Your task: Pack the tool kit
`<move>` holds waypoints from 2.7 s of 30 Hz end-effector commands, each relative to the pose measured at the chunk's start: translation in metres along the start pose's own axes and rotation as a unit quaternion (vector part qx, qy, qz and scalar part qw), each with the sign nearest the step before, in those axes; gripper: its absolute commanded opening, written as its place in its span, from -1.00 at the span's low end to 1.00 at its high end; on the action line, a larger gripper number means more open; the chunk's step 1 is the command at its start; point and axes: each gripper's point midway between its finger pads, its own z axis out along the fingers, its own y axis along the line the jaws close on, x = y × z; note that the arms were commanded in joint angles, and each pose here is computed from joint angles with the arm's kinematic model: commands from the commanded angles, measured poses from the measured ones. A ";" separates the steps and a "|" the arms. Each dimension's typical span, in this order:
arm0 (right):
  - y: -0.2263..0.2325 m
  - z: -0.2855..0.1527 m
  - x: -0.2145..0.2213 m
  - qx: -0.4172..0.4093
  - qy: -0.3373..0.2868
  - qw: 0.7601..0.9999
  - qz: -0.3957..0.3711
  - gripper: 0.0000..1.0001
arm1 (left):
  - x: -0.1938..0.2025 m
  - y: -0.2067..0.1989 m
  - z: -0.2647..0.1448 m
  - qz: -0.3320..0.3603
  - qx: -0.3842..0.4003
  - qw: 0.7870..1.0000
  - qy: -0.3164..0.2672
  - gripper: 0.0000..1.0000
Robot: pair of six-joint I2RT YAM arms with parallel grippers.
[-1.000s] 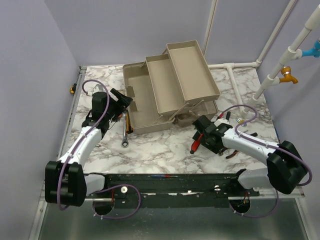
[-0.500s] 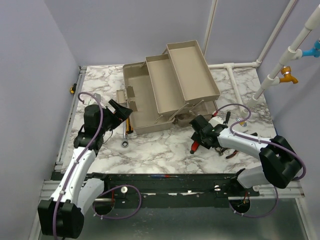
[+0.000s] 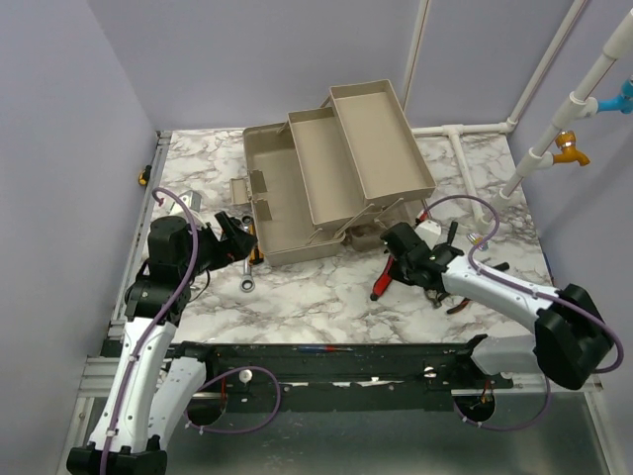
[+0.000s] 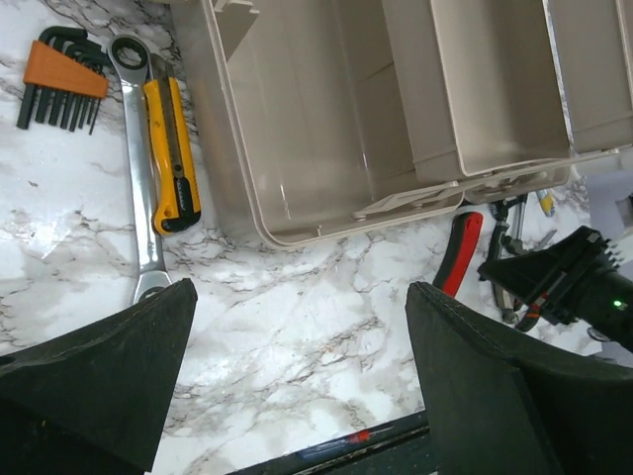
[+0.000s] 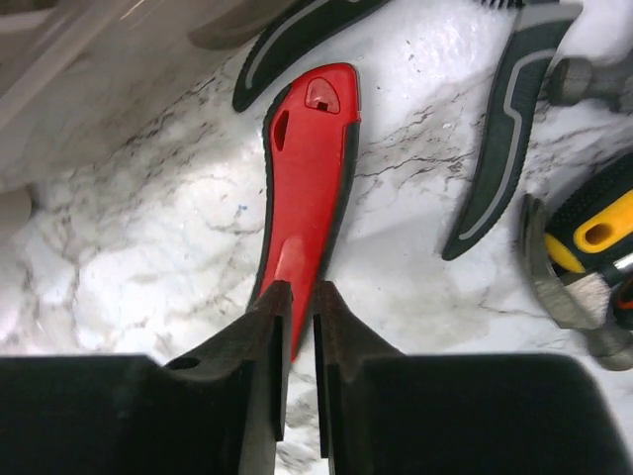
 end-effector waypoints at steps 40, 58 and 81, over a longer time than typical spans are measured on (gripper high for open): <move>0.100 -0.093 0.009 -0.292 0.054 0.940 -0.169 -0.91 | 0.012 0.010 -0.008 0.059 -0.008 0.998 0.033 0.75; 0.207 -0.121 -0.133 -0.225 -0.096 0.934 -0.262 -0.91 | 0.025 -0.013 -0.010 0.080 0.072 0.992 0.062 0.81; 0.247 -0.122 -0.167 -0.236 -0.135 0.917 -0.293 0.41 | 0.022 0.099 0.052 -0.084 -0.188 0.978 -0.028 0.65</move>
